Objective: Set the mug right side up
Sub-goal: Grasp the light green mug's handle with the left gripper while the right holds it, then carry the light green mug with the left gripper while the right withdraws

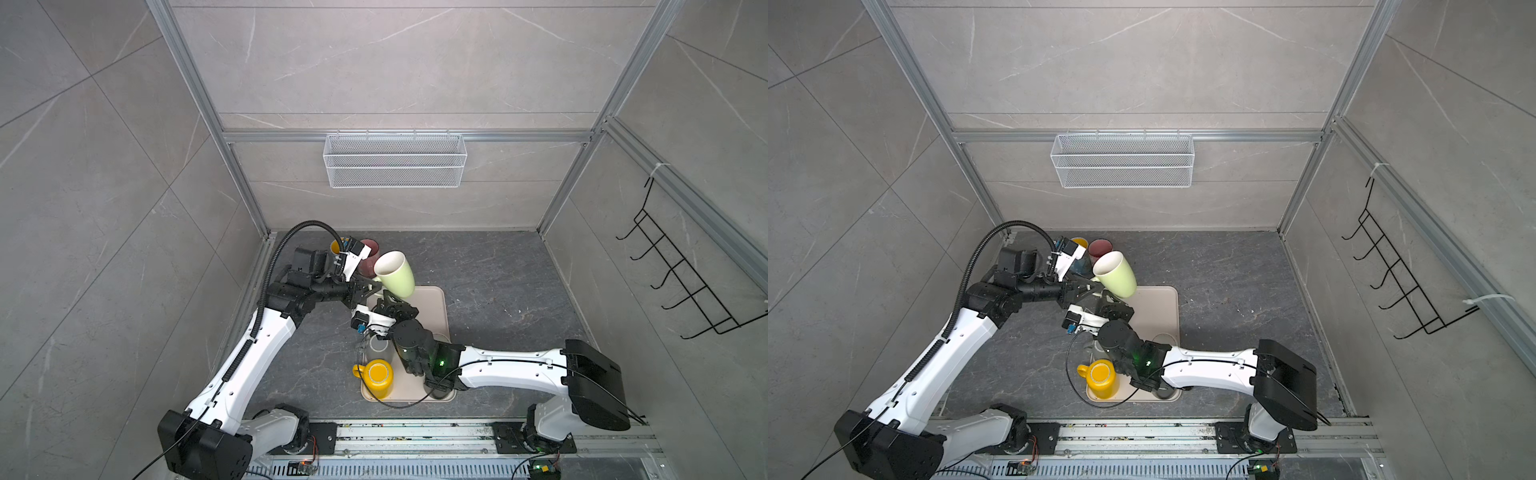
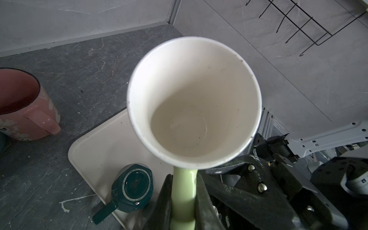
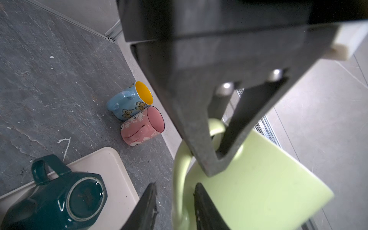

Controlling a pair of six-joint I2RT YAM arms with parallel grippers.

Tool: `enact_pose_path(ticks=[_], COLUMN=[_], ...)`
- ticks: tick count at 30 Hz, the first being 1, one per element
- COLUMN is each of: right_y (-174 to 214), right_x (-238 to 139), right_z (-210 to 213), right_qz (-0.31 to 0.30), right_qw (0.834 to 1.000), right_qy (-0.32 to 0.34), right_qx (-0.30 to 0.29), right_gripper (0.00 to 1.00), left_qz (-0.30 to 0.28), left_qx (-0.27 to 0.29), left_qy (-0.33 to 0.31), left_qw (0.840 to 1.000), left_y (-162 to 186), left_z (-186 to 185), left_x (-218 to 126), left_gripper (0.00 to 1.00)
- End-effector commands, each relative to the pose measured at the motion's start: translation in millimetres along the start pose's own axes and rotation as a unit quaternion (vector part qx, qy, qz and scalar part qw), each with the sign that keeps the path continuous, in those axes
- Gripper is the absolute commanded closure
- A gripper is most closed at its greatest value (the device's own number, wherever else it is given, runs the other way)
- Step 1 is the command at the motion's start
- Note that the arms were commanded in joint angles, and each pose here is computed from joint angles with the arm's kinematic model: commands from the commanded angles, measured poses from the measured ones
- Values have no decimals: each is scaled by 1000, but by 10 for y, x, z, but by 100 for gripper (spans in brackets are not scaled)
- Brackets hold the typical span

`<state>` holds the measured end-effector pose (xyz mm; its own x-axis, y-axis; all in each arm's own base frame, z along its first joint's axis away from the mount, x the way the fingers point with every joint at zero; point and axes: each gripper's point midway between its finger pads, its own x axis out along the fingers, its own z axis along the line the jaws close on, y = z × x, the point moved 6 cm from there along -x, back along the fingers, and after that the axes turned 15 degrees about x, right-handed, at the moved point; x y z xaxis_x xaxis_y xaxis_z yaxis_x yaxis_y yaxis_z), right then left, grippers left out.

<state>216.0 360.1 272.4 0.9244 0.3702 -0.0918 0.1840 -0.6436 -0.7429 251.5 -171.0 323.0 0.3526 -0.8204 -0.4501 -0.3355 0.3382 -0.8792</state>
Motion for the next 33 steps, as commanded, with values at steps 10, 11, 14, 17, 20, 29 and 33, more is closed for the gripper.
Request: enact_pose_path(ticks=[10,11,14,17,20,29,33], right_y=[92,106,179,315,456,916,982], right_x=[-227,-260,-332,-345,-348,-226,-195], right_z=[-442,-478,-577,-693,-821,-1007,-1029], right_qz=[39,40,47,75,101,183,188], right_qw=[990,988,979,966,950,876,857], right_qy=[63,63,51,30,14,-28,-39], right_qx=[121,137,191,244,295,445,479], right_gripper=[42,40,32,29,28,22,22], left_qz=[-66,-69,-77,-76,-64,-17,5], left_qx=[0,-4,-15,-18,-26,-29,-17], left_qy=[-117,-125,-136,-130,-136,-212,-235], left_qw=[991,990,988,988,988,977,972], left_y=[-323,-337,-374,-401,-432,-411,-407], left_z=[378,415,511,595,706,985,1064], left_x=[51,63,133,249,370,780,991], left_gripper=[100,100,100,100,100,100,100])
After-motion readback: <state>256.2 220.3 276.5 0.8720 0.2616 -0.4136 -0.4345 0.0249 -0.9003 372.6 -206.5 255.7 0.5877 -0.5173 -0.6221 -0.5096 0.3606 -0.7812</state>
